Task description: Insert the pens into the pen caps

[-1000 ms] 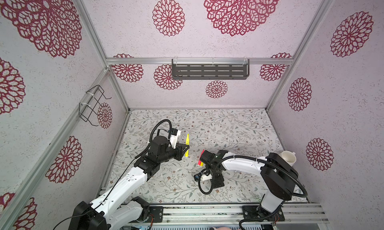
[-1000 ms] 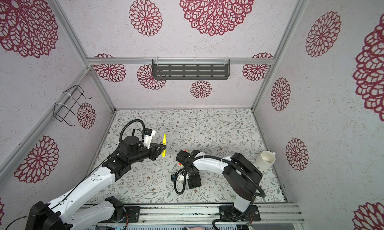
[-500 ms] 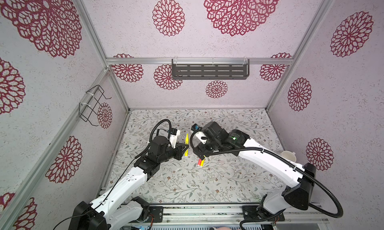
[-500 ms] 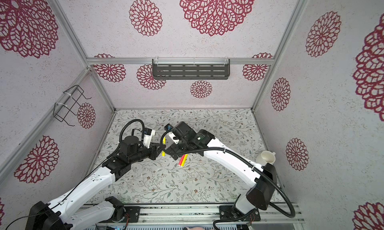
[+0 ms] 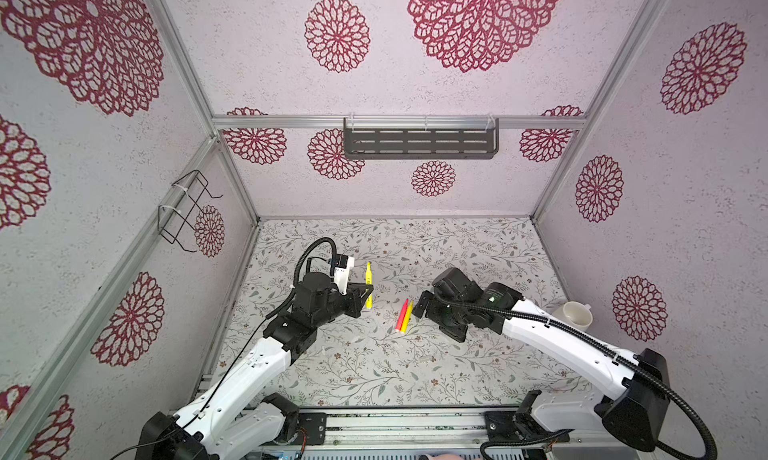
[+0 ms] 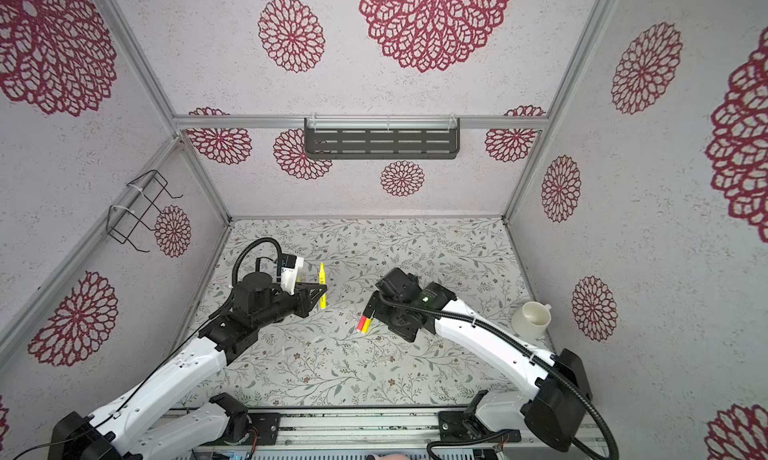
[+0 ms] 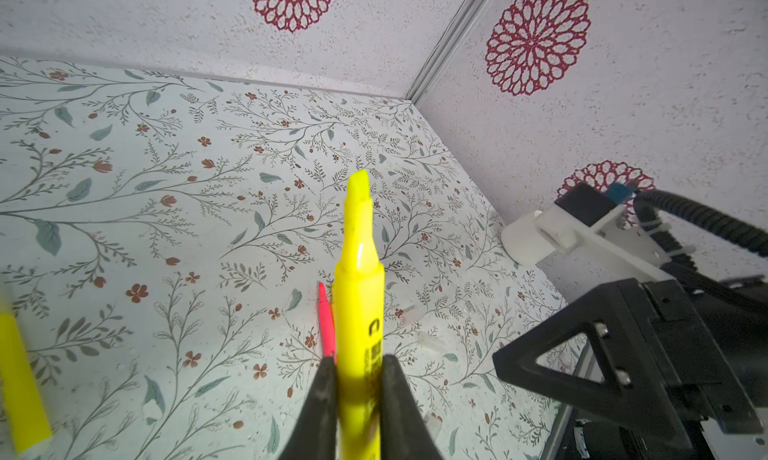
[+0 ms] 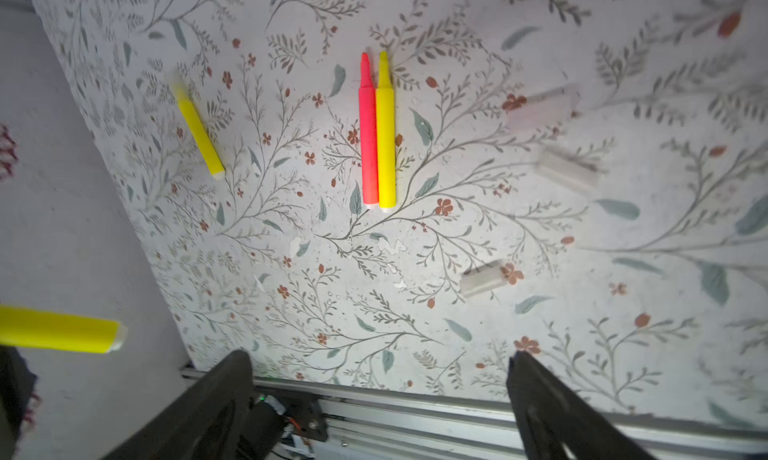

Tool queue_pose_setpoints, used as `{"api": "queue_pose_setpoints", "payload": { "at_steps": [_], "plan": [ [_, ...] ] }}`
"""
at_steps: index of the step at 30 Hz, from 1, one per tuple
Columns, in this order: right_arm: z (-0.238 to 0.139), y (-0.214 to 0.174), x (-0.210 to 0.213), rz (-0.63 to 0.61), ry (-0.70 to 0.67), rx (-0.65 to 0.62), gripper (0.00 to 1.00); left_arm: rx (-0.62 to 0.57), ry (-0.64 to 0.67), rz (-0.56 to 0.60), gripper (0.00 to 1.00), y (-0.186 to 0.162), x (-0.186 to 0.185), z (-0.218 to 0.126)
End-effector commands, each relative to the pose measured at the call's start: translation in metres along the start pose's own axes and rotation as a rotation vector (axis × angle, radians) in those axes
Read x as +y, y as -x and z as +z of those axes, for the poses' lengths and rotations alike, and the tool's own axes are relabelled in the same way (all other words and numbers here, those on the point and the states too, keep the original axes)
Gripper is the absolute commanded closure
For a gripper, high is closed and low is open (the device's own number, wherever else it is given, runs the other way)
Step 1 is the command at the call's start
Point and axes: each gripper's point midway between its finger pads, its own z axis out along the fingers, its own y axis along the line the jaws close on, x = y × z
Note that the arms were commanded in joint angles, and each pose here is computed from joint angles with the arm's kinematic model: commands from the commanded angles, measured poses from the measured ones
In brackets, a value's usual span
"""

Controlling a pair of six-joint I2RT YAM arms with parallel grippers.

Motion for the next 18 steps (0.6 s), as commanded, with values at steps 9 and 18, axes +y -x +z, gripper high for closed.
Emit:
{"api": "queue_pose_setpoints", "payload": {
  "at_steps": [9, 18],
  "plan": [
    [0.026, -0.018, -0.043, 0.426, -0.251, 0.021, 0.01, -0.083, -0.002, 0.017, 1.0, 0.011, -0.003, -0.012],
    [0.054, -0.029, -0.062, 0.509, -0.316, -0.017, 0.08, -0.101, -0.012, 0.019, 1.0, 0.01, -0.004, -0.016]
  ]
}}
